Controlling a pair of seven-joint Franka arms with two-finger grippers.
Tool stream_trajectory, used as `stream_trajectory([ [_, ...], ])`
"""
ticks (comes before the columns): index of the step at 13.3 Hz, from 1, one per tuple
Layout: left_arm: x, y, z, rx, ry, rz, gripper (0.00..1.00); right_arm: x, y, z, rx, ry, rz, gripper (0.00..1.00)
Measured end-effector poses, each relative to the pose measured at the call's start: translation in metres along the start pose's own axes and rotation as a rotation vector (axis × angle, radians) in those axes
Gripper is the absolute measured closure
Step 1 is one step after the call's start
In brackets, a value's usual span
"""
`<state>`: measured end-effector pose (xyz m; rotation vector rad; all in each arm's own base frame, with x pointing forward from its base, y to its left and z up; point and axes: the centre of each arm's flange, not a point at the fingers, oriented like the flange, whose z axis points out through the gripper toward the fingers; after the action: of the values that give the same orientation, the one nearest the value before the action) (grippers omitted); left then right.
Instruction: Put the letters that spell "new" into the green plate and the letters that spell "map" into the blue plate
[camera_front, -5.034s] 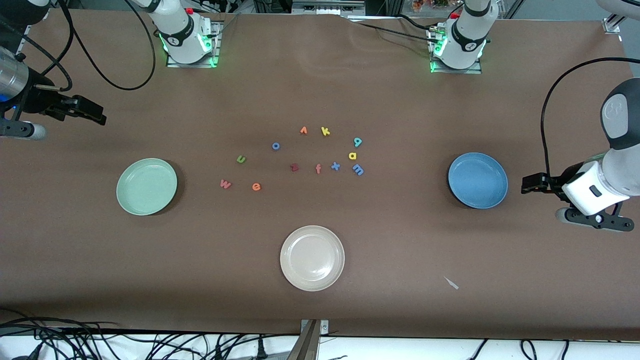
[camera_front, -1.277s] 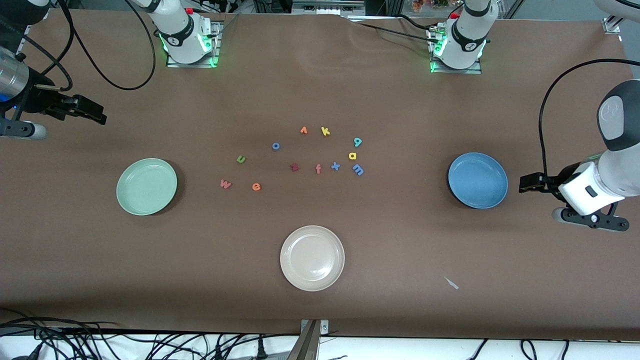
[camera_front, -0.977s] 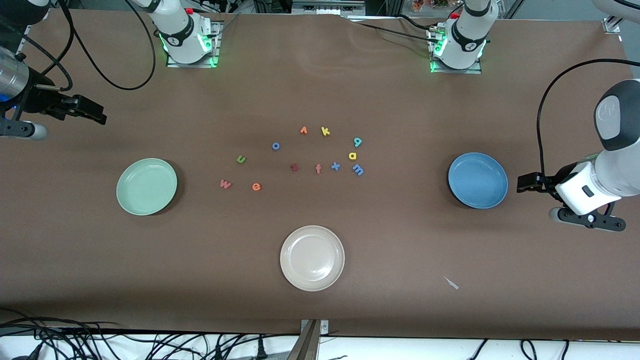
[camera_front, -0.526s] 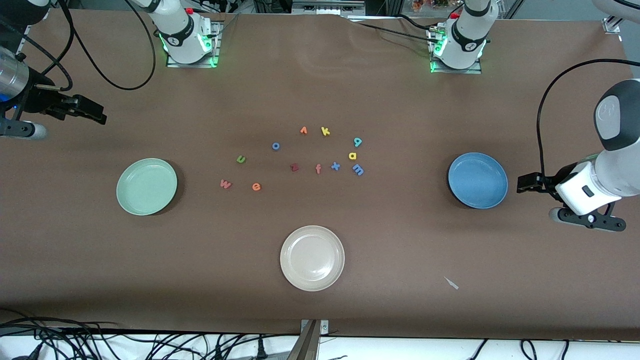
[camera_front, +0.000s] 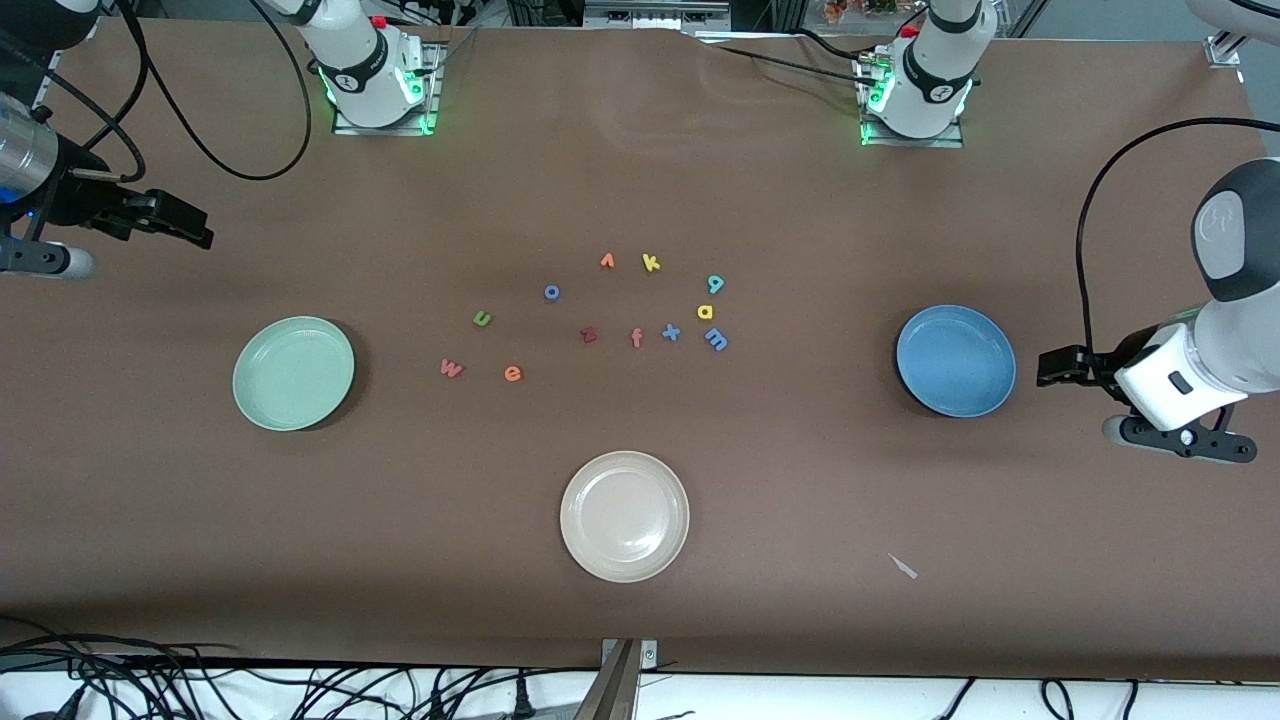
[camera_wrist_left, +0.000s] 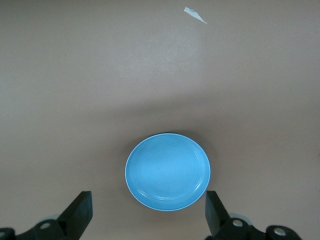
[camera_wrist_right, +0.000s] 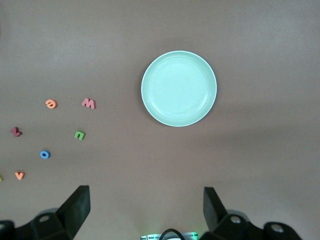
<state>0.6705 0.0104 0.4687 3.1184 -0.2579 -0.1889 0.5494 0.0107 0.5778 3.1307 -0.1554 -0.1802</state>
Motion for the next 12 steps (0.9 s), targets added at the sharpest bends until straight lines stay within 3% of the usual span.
stream_trajectory([
  [12,0.0009,0.0025,0.0053,-0.001,-0.010,0.002,0.00,0.0013,-0.0035,0.0033,-0.002,-0.006,-0.007,0.00],
])
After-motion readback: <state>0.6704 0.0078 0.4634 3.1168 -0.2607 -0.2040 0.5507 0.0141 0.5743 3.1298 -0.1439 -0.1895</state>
